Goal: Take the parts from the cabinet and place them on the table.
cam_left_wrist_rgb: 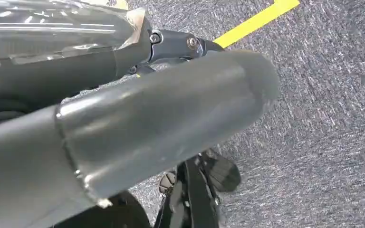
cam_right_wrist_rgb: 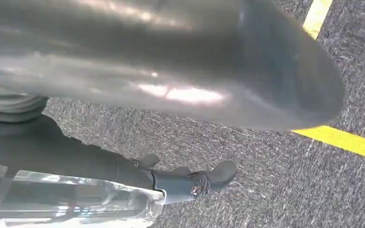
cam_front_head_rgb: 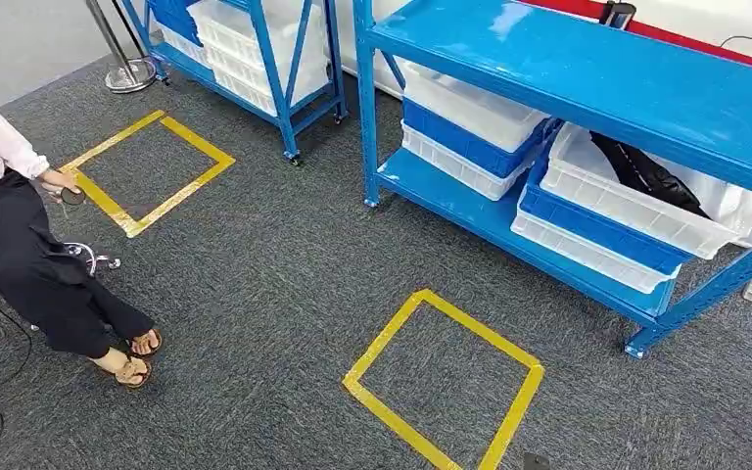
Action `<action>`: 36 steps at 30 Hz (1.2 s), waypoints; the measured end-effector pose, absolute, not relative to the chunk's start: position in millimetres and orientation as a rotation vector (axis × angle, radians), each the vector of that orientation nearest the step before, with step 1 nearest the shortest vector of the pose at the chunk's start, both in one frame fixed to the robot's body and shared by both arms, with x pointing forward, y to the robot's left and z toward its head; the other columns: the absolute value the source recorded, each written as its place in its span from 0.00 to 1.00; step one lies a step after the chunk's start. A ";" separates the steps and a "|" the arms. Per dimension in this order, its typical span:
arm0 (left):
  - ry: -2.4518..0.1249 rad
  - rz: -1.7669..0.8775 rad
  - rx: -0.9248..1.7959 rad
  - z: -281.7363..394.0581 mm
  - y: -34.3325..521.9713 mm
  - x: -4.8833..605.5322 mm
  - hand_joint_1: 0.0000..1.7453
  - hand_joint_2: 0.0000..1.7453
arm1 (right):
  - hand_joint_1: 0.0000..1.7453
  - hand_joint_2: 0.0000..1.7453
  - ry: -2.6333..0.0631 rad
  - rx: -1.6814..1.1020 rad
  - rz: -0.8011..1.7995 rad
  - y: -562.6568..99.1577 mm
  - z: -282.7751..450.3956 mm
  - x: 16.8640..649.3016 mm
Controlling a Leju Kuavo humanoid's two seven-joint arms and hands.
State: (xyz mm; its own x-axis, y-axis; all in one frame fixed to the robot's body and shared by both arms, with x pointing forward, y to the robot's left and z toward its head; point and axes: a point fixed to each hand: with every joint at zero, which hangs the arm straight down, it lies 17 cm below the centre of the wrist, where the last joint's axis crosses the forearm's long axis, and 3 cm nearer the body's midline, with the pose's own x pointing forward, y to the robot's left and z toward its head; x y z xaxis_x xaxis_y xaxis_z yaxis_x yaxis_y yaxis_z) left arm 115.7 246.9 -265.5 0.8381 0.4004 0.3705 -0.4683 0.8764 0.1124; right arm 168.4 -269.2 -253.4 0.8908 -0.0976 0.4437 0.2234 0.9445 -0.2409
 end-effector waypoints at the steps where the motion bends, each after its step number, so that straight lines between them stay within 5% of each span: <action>1: -0.346 0.463 0.203 -265.5 246.9 115.7 0.00 0.00 | 0.00 0.00 -0.442 -0.292 -0.169 -269.2 -253.4 168.2; 36: -0.353 0.462 0.211 -265.5 253.9 118.1 0.00 0.00 | 0.00 0.00 -0.449 -0.286 -0.165 -265.5 -252.4 171.5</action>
